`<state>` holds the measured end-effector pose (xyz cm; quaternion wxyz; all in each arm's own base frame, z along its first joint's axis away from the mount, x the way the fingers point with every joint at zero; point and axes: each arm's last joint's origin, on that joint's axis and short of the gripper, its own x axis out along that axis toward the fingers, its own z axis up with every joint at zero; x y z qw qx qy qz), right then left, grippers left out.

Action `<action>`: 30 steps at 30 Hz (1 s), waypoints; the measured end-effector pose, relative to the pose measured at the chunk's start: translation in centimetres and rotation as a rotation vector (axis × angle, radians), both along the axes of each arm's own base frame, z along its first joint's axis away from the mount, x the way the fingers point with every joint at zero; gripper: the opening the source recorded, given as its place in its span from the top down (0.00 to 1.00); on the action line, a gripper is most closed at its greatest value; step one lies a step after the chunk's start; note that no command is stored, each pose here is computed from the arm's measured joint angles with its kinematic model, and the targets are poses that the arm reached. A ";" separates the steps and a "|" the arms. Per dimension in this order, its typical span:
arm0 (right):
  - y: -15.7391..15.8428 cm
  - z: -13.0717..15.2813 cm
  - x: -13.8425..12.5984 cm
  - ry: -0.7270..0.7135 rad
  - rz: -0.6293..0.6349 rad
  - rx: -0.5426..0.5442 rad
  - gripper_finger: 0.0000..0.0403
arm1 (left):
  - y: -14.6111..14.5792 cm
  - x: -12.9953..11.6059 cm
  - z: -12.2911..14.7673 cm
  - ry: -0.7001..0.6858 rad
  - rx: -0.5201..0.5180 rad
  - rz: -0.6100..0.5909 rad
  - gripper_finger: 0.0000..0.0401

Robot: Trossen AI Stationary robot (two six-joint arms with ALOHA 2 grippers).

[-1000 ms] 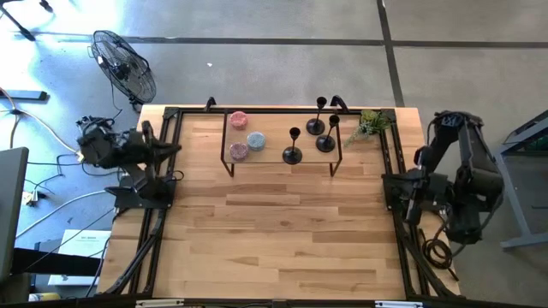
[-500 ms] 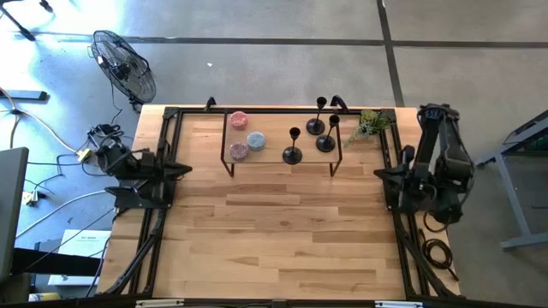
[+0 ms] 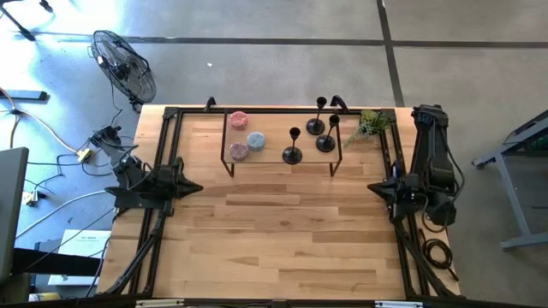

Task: Pick & Place candle stick holders
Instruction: Return to Home Position

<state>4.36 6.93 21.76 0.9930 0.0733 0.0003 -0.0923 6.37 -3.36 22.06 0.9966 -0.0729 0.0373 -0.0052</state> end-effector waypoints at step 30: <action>1.0 -7.6 1.9 0.005 -0.030 0.268 1.00 | -0.8 0.5 -2.1 -0.044 0.124 -0.106 1.00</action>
